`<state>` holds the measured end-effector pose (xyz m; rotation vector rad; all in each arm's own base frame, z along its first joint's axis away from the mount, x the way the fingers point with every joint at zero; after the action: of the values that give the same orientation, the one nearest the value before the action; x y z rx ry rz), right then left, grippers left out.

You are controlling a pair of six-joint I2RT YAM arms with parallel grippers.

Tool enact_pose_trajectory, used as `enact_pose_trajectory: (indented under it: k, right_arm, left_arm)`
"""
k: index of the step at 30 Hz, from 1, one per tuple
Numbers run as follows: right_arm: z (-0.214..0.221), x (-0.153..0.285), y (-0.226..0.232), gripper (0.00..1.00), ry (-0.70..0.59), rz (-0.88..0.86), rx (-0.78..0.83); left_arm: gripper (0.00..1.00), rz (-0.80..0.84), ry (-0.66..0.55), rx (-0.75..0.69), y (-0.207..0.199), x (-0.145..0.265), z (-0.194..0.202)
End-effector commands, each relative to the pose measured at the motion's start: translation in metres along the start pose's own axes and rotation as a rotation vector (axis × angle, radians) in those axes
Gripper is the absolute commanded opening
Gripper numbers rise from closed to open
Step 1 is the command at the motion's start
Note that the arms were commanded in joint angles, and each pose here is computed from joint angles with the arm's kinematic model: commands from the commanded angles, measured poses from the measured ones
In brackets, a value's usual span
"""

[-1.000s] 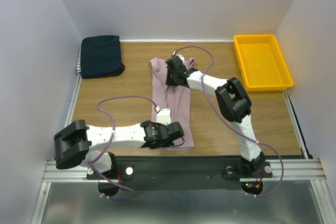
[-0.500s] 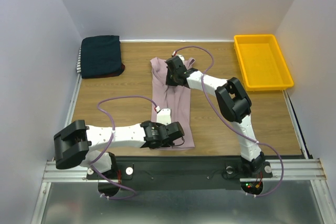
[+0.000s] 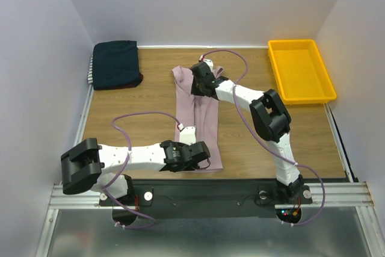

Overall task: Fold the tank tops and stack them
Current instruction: Fold the tank top

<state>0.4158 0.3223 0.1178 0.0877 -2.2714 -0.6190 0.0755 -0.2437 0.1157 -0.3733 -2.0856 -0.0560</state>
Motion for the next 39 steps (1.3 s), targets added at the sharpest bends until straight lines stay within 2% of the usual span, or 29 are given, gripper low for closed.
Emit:
enact_pose_trajectory:
  k: [1,12,15,16,17,19,20,21,22,23,24,26,28,30,31,33,35,38,39]
  right_arm:
    - [-0.026,0.026,0.016,0.0,-0.104,-0.027,-0.009]
    - [-0.012,0.017,0.003,0.01,-0.069,0.011,-0.001]
    - [-0.01,0.016,0.0,0.04,-0.065,0.02,0.0]
    - [-0.011,0.017,-0.001,0.07,-0.069,0.021,-0.002]
    - [-0.013,0.019,0.001,0.11,-0.076,0.017,-0.001]
    - [-0.015,0.025,0.003,0.3,-0.078,0.007,0.004]
    - [-0.02,0.032,0.007,0.38,-0.083,-0.011,0.004]
    - [-0.023,0.037,0.01,0.51,-0.086,-0.025,0.005]
    - [-0.026,0.043,0.011,0.56,-0.09,-0.034,0.011]
    - [-0.033,0.056,0.017,0.6,-0.099,-0.062,0.005]
    - [-0.037,0.064,0.019,0.67,-0.103,-0.076,0.007]
    - [-0.036,0.078,0.015,0.73,-0.081,-0.081,0.011]
    - [-0.041,0.106,0.013,0.73,-0.086,-0.109,-0.011]
    - [-0.016,0.114,-0.012,0.73,-0.011,-0.08,-0.015]
    - [-0.019,0.135,-0.012,0.73,-0.012,-0.118,-0.029]
    - [0.01,0.143,-0.043,0.73,0.061,-0.075,-0.028]
    - [0.037,0.164,-0.063,0.68,0.12,-0.078,-0.031]
    - [0.06,0.193,-0.081,0.67,0.175,-0.108,-0.062]
    - [0.082,0.194,-0.101,0.66,0.229,-0.072,-0.074]
  left_arm:
    - [0.0,0.025,-0.008,-0.014,-0.001,0.004,0.002]
    - [0.0,0.047,0.008,-0.03,-0.006,-0.004,0.007]
    - [0.0,0.07,0.004,-0.036,-0.009,-0.005,0.007]
    - [0.0,0.074,0.0,-0.038,-0.009,-0.005,0.006]
    - [0.05,0.074,-0.007,-0.039,-0.01,-0.004,0.005]
    - [0.14,0.082,-0.029,-0.035,-0.011,0.0,0.0]
    - [0.26,0.077,-0.059,-0.025,-0.01,0.006,-0.006]
    - [0.32,0.076,-0.078,-0.006,-0.009,0.01,-0.01]
    - [0.37,0.075,-0.103,0.01,-0.008,0.015,-0.016]
    - [0.46,0.07,-0.157,0.04,-0.004,0.026,-0.024]
    - [0.48,0.065,-0.18,0.065,-0.001,0.031,-0.027]
    - [0.61,0.06,-0.246,0.151,0.011,0.045,-0.039]
    - [0.66,0.026,-0.266,0.239,0.026,0.047,-0.043]
    - [0.66,-0.042,-0.244,0.309,0.049,0.044,-0.037]
    - [0.66,-0.079,-0.238,0.352,0.061,0.039,-0.039]
    - [0.66,-0.085,-0.201,0.383,0.075,0.032,-0.029]
    - [0.65,-0.056,-0.173,0.416,0.084,0.024,-0.023]
    - [0.65,0.032,-0.138,0.433,0.085,0.02,-0.017]
    - [0.65,0.029,-0.115,0.429,0.089,0.015,-0.008]
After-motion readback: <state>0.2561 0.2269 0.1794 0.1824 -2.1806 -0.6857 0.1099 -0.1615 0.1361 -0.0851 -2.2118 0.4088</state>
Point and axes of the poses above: each gripper's point midway between its finger pads, its own x axis back along the fingers, its own y axis along the line the jaws close on, z = x × y, the point moved 8 cm from there along x, back along the fingers, and after that the axes turned 14 degrees about -x, right-handed, at the moved point
